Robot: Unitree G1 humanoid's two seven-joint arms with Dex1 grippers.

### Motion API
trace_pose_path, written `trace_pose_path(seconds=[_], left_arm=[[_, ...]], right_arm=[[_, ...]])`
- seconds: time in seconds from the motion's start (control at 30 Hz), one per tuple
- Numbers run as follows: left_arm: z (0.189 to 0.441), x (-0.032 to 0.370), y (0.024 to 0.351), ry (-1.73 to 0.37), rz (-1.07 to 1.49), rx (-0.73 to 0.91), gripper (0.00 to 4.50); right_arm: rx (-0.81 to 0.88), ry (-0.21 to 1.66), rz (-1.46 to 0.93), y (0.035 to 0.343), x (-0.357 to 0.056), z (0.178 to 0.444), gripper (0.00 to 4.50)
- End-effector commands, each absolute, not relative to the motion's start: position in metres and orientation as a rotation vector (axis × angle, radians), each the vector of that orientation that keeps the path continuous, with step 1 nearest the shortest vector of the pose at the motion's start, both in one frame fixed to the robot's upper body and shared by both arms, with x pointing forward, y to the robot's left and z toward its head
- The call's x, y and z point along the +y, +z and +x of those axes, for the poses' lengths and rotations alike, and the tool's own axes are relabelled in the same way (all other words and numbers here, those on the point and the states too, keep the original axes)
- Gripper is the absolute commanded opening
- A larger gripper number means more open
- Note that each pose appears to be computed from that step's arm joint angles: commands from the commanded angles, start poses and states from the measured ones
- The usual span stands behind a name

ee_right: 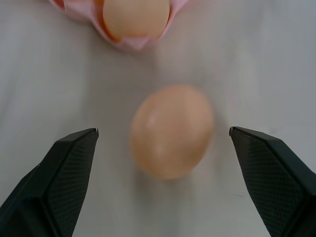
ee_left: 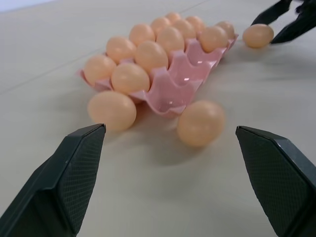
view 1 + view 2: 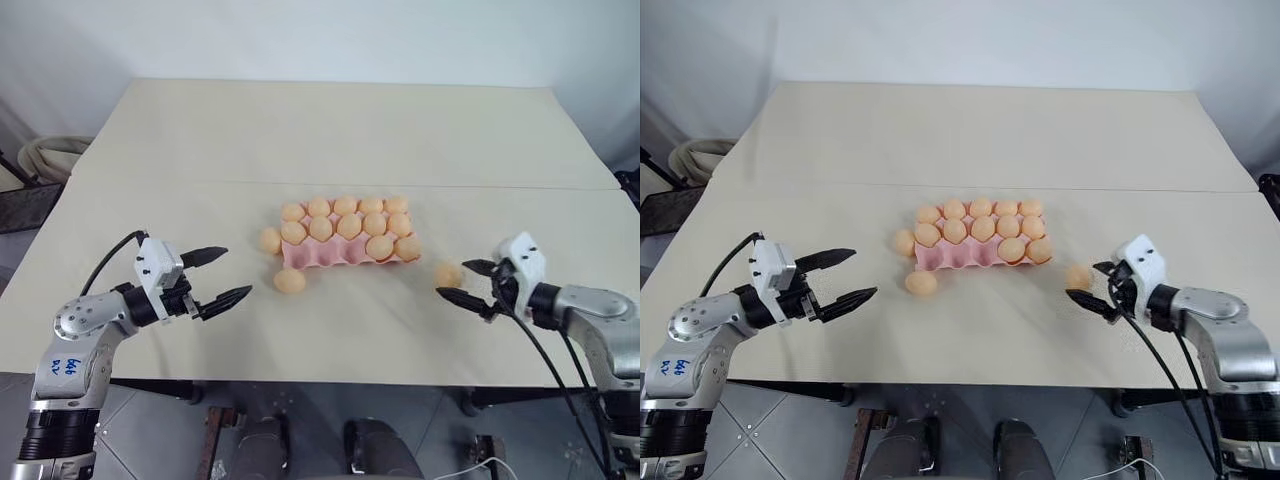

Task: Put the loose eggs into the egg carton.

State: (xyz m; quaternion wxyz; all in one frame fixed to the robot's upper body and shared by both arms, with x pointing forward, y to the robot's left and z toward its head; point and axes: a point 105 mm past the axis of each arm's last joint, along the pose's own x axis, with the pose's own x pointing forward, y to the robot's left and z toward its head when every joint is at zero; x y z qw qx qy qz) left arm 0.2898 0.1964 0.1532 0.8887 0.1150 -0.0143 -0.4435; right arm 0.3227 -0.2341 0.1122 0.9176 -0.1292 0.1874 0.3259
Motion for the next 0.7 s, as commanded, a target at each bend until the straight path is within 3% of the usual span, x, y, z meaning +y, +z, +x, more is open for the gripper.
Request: trace_pose_path(seconds=[0.03,0.1,0.3,0.5,0.7], left_arm=[[0.284,0.195,0.163,-0.923,0.253,-0.069,4.50],[0.282,0.196,0.162,-0.915,0.253,-0.068,4.50],[0.278,0.198,0.160,-0.898,0.247,-0.067,4.50],[0.271,0.212,0.153,-0.823,0.241,-0.045,4.50],[0.267,0.219,0.146,-0.778,0.225,-0.024,4.50]], right_arm=[[0.352,0.649,-0.276,0.118,-0.232,0.332,4.28],[0.316,0.662,-0.268,0.124,-0.228,0.334,3.87],[0.263,0.711,-0.310,0.129,-0.223,0.327,1.85],[0.155,0.887,-0.300,0.162,-0.192,0.309,1.74],[0.114,0.961,-0.301,0.184,-0.134,0.331,1.74]])
